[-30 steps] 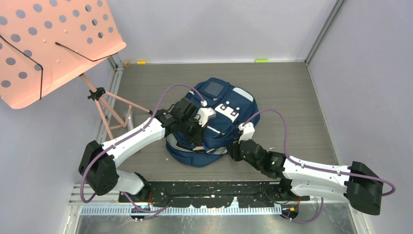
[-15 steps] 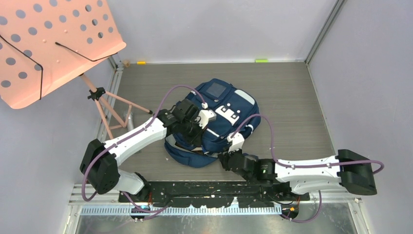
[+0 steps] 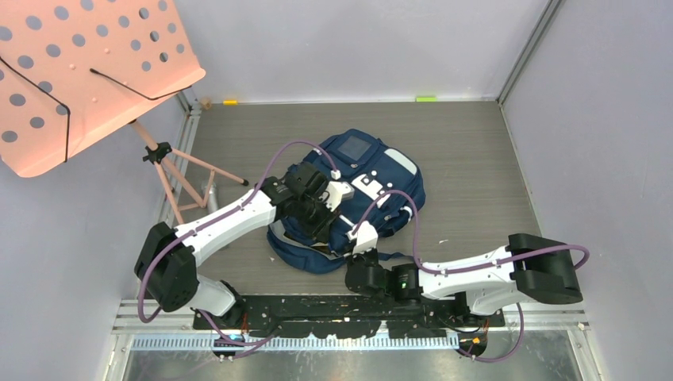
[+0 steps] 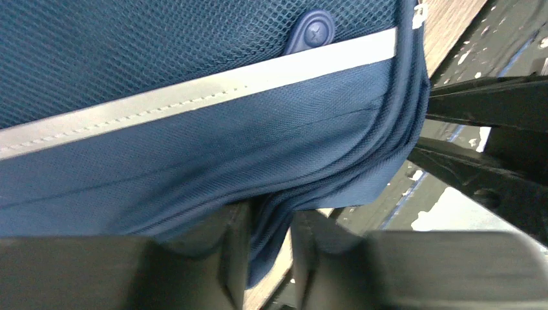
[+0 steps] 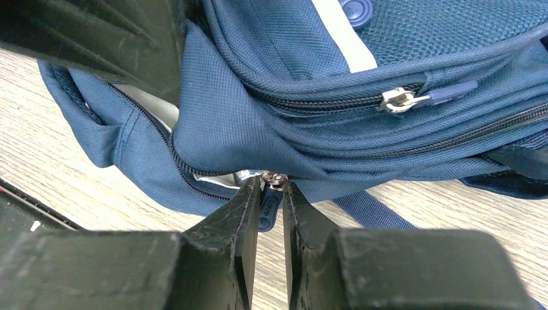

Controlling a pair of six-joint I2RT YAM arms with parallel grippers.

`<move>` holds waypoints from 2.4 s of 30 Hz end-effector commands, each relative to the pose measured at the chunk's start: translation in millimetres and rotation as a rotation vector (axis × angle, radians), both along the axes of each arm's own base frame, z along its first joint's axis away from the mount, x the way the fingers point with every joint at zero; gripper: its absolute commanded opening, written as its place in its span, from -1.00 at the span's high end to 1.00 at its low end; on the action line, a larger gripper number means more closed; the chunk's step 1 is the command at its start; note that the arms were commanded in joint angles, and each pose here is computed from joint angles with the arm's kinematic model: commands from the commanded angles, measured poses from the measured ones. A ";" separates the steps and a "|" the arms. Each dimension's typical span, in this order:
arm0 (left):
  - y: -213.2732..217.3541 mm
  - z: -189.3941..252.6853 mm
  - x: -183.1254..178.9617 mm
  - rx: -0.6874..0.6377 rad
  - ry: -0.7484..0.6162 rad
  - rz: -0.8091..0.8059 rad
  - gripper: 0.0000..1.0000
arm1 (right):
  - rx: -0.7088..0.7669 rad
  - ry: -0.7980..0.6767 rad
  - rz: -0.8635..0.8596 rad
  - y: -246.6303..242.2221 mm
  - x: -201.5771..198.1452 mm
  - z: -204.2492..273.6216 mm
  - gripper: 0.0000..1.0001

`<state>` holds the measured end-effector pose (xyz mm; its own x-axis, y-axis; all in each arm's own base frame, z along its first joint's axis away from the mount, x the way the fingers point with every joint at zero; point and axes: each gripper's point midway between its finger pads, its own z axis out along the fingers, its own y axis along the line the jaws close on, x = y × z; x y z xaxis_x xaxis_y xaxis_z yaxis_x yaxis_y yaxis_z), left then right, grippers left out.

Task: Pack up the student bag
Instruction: Zip the student bag at the center of the board.

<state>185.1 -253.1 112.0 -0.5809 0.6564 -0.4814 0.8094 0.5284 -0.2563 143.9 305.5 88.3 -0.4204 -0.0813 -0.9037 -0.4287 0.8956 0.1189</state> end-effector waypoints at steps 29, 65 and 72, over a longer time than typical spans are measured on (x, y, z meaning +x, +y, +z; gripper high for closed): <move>123.0 16.0 88.3 -0.419 -0.163 1.109 -0.51 | 0.221 0.111 -0.099 -43.6 34.7 13.9 0.65; 127.0 -37.6 34.2 -0.334 -0.030 1.059 1.00 | 0.223 0.078 0.061 30.5 -23.0 44.0 0.63; 110.6 -27.3 26.4 -0.441 0.009 1.027 1.00 | 0.219 0.075 0.119 67.9 -30.6 45.6 0.63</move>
